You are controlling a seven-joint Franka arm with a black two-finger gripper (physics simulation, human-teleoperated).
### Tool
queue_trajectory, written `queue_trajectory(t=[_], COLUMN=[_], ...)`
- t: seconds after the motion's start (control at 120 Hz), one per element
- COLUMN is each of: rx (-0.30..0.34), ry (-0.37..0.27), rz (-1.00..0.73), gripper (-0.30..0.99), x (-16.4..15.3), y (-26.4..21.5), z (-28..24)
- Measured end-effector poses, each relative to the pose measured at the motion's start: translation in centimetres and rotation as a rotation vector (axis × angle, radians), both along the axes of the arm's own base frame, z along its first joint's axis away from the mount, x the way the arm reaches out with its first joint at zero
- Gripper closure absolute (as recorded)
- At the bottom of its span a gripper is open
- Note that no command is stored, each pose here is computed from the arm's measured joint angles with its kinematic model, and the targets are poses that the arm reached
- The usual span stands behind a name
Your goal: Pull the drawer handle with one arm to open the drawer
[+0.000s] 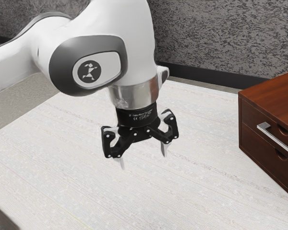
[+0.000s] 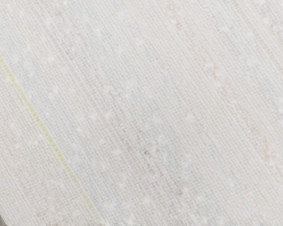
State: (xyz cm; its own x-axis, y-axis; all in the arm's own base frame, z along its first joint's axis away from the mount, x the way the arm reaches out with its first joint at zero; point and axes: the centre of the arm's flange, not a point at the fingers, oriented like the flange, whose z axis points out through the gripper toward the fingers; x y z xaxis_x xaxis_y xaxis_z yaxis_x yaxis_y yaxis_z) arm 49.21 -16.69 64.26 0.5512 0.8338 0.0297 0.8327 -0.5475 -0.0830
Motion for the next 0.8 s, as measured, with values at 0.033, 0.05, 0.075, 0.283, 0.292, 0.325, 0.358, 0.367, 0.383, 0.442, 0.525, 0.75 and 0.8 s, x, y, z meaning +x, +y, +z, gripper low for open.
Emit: queue_trajectory(t=[0.033,0.05,0.075,0.283,0.292,0.325,0.358,0.367,0.383,0.442,0.525,0.75,0.8], rx=[0.003,0.004,0.005,-0.011,-0.012,-0.019,-0.029,-0.032,-0.037,-0.057,-0.073,-0.127,-0.138], ry=[-0.005,-0.008,-0.014,-0.049,-0.049,-0.051,-0.057,-0.06,-0.067,-0.091,-0.108,-0.173,-0.187], rz=[-0.001,0.001,0.007,0.141,0.144,0.152,0.157,0.158,0.159,0.164,0.166,0.145,0.14], gripper=[0.0,0.0,0.0,0.0,0.0,0.0,0.0,0.0,0.0,0.0,0.0,0.0,0.0], x=[-0.1,-0.1,-0.1,0.9,1.1,1.8,2.9,3.2,3.7,5.6,7.6,11.1,11.6], y=[-0.7,-0.9,-1.0,2.5,2.5,2.2,1.8,1.7,1.4,0.6,-0.3,-4.0,-4.8], z=[-0.3,-0.4,-0.4,0.5,0.5,0.4,0.2,0.1,0.0,-0.3,-1.7,-4.1,-4.2])
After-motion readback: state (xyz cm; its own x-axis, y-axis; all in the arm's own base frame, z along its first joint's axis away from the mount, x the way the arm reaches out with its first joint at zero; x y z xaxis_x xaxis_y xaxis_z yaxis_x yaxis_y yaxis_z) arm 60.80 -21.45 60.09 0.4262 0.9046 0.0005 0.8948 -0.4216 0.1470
